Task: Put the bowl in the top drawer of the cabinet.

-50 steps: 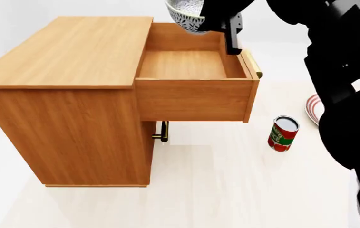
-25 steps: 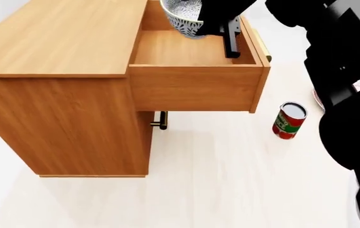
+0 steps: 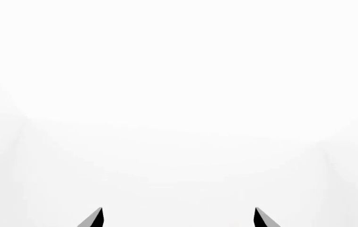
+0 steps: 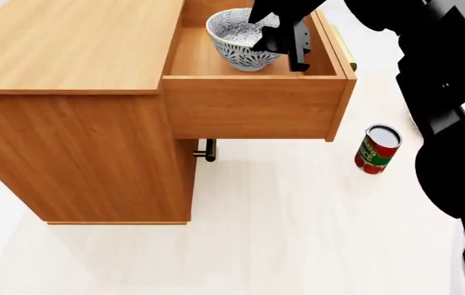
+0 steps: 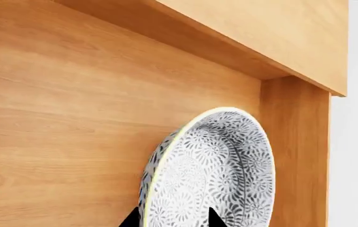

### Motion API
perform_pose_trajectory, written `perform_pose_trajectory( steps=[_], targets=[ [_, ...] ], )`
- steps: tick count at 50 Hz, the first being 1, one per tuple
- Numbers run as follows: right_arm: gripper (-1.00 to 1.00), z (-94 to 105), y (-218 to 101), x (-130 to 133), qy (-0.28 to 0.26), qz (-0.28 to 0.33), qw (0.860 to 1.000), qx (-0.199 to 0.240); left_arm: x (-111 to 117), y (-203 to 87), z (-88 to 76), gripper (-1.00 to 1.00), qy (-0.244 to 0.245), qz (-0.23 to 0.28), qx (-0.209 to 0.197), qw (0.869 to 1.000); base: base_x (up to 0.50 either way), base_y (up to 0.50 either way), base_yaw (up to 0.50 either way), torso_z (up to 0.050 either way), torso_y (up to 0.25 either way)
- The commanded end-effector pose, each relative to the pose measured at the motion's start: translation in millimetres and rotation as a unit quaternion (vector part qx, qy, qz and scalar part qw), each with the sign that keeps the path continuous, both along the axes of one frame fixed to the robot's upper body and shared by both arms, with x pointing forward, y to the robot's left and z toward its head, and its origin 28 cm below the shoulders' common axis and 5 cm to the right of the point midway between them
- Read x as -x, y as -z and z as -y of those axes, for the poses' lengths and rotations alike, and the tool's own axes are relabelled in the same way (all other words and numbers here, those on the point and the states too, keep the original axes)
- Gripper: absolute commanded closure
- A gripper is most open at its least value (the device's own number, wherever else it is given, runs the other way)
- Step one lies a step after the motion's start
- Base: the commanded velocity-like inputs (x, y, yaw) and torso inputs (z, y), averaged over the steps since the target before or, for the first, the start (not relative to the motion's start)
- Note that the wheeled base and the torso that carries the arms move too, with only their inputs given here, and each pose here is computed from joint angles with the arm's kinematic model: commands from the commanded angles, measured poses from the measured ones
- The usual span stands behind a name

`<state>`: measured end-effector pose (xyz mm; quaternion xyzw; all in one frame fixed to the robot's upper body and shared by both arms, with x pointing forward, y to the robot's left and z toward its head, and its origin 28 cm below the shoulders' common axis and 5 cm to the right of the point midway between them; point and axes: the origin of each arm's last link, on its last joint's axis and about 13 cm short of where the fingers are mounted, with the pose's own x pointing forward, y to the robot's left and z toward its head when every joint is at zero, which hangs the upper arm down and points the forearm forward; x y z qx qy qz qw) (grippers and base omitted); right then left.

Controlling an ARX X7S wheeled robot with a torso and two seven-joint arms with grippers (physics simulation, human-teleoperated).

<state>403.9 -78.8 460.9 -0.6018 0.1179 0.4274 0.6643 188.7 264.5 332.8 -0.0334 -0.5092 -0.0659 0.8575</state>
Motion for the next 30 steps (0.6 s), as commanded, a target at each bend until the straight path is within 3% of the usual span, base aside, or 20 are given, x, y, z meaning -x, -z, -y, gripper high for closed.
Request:
perform_pose_trajectory(
  steps=[1,22,30],
  targets=[
    [-1.0,-0.2,-2,1,-0.001,0.006,1.0,-0.004,0,0,0.0,-1.0,0.0,-0.001,0.002,1.0,0.0,0.0,0.0,0.0,0.0],
    [-1.0,-0.1,-7,3,-0.003,0.007,1.0,-0.008,0,0,0.1,-1.0,0.003,0.003,0.001,1.0,0.0,0.0,0.0,0.0,0.0],
    [-1.0,-0.8,-25,12,-0.017,0.017,1.0,-0.014,0,0,0.1,-1.0,0.003,0.005,0.002,1.0,0.0,0.0,0.0,0.0,0.0]
  ],
)
